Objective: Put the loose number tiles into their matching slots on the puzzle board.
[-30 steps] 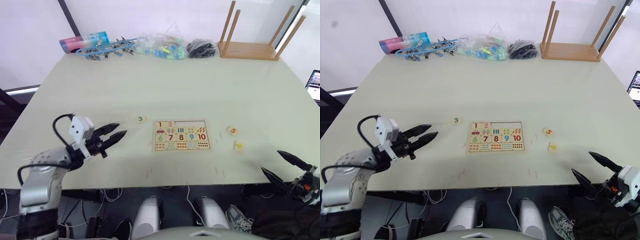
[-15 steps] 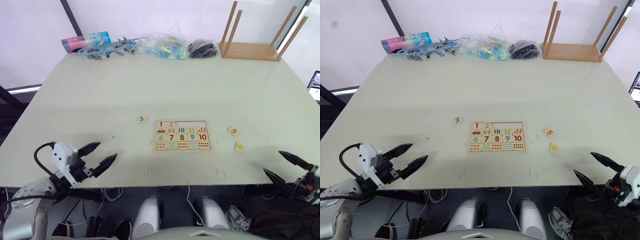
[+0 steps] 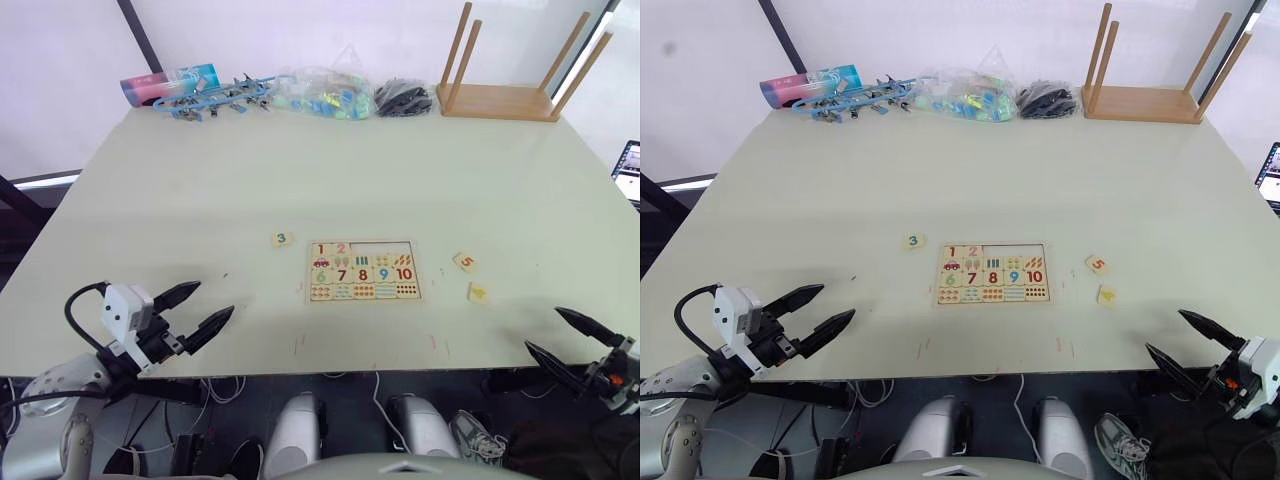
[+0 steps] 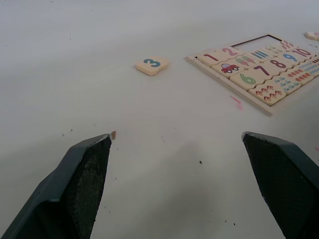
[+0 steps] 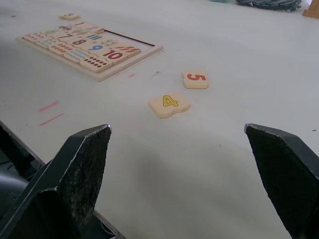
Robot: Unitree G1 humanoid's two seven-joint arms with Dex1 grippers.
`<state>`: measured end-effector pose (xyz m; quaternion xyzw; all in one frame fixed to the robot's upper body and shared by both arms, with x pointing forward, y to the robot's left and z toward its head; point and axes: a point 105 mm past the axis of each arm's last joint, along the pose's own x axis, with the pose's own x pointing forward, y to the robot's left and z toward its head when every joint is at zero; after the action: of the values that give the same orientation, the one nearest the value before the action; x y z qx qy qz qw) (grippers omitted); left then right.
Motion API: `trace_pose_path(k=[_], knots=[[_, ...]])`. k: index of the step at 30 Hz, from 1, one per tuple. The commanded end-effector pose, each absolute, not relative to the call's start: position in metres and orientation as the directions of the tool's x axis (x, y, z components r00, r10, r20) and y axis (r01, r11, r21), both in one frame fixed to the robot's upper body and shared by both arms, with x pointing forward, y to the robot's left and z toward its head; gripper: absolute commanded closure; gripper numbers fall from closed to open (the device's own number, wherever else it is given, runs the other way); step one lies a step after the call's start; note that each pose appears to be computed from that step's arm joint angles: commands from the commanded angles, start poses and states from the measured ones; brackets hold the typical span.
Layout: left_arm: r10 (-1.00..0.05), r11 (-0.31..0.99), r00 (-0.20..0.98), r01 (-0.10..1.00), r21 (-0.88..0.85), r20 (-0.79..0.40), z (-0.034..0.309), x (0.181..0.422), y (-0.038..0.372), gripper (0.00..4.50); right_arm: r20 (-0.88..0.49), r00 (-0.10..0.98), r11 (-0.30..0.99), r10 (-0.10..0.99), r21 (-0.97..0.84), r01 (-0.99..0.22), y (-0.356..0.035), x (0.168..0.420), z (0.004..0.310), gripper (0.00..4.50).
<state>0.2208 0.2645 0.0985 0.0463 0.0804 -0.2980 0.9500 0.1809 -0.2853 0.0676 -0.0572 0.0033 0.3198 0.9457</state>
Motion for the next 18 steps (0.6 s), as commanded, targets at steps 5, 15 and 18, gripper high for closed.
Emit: trace_pose_path(k=[5, 15, 18], knots=[[-0.564, 0.811, 0.811, 0.579, 0.080, -0.153, 0.1107, 0.2195, 0.2696, 0.05, -0.007, 0.804, 0.795, 0.594, -0.144, -0.589, -0.2895, 0.1806, 0.0768, 0.00], [-0.567, 0.810, 0.809, 0.582, 0.074, -0.154, 0.1097, 0.2171, 0.2711, 0.05, 0.000, 0.801, 0.794, 0.598, -0.140, -0.592, -0.2898, 0.1825, 0.0758, 0.00], [-0.567, 0.809, 0.809, 0.582, 0.076, -0.155, 0.1099, 0.2178, 0.2715, 0.05, 0.000, 0.801, 0.794, 0.598, -0.140, -0.592, -0.2907, 0.1825, 0.0757, 0.00]])
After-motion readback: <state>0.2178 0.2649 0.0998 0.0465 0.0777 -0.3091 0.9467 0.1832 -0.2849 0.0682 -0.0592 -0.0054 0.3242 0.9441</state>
